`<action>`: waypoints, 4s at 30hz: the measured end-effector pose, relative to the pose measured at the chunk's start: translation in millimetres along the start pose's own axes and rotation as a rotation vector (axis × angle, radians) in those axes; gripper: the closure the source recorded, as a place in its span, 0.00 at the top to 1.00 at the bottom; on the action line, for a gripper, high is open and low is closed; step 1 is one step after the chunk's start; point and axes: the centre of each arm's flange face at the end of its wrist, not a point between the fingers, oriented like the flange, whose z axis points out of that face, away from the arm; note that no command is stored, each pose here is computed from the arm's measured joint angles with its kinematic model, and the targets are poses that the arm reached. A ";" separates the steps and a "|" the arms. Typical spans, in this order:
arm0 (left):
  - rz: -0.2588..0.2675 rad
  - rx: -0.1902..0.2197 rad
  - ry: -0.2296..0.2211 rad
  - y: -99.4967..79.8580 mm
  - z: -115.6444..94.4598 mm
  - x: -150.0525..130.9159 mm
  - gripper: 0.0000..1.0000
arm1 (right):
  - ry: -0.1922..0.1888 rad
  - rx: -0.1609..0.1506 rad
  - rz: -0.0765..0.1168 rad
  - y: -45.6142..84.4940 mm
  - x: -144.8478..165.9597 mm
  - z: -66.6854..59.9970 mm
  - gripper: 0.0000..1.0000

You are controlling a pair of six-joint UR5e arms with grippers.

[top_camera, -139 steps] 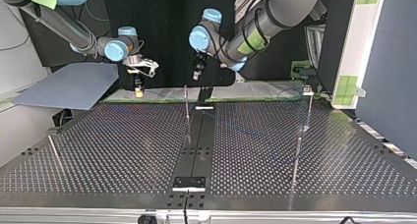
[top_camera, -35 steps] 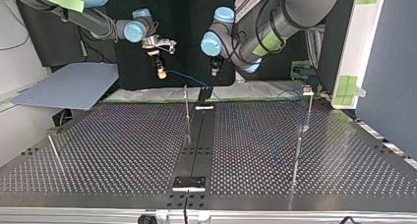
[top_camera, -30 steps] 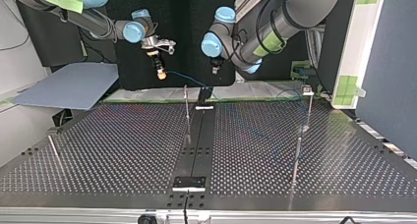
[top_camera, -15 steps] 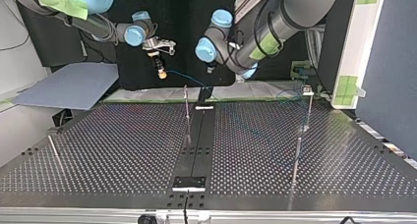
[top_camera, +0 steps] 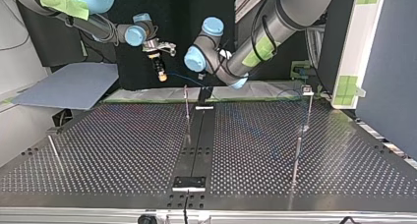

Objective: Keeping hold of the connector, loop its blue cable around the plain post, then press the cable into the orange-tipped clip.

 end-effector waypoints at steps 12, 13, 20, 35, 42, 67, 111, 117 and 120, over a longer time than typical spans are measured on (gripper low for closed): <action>-0.005 -0.015 -0.001 -3.0 -2.5 -45.4 1.00 | 0.050 0.031 -0.071 -5.4 5.2 3.1 0.00; -0.003 -0.016 -0.001 -2.8 -2.6 -50.1 1.00 | 0.053 0.039 -0.074 -7.1 5.5 3.0 0.00; 0.001 0.002 0.006 0.1 -3.1 -76.4 1.00 | 0.061 0.061 -0.082 -13.9 7.2 2.8 0.00; 0.038 -0.042 0.087 22.1 9.8 -98.0 1.00 | 0.066 0.076 -0.080 -19.8 9.4 2.9 0.00; 0.071 -0.052 0.163 27.3 14.6 -87.2 1.00 | 0.067 0.079 -0.078 -21.0 9.8 3.1 0.00; 0.148 -0.033 0.343 29.6 21.3 -94.8 1.00 | 0.068 0.091 -0.078 -25.8 12.2 5.0 0.00; 0.107 -0.023 0.420 37.0 67.6 -71.1 1.00 | 0.070 0.111 -0.085 -35.5 15.8 6.2 0.00; 0.079 -0.026 0.380 34.8 73.9 -71.1 1.00 | 0.071 0.115 -0.087 -37.6 16.2 6.0 0.00; 0.079 -0.033 0.383 33.9 79.9 -64.1 1.00 | 0.072 0.116 -0.088 -38.3 16.5 6.1 0.00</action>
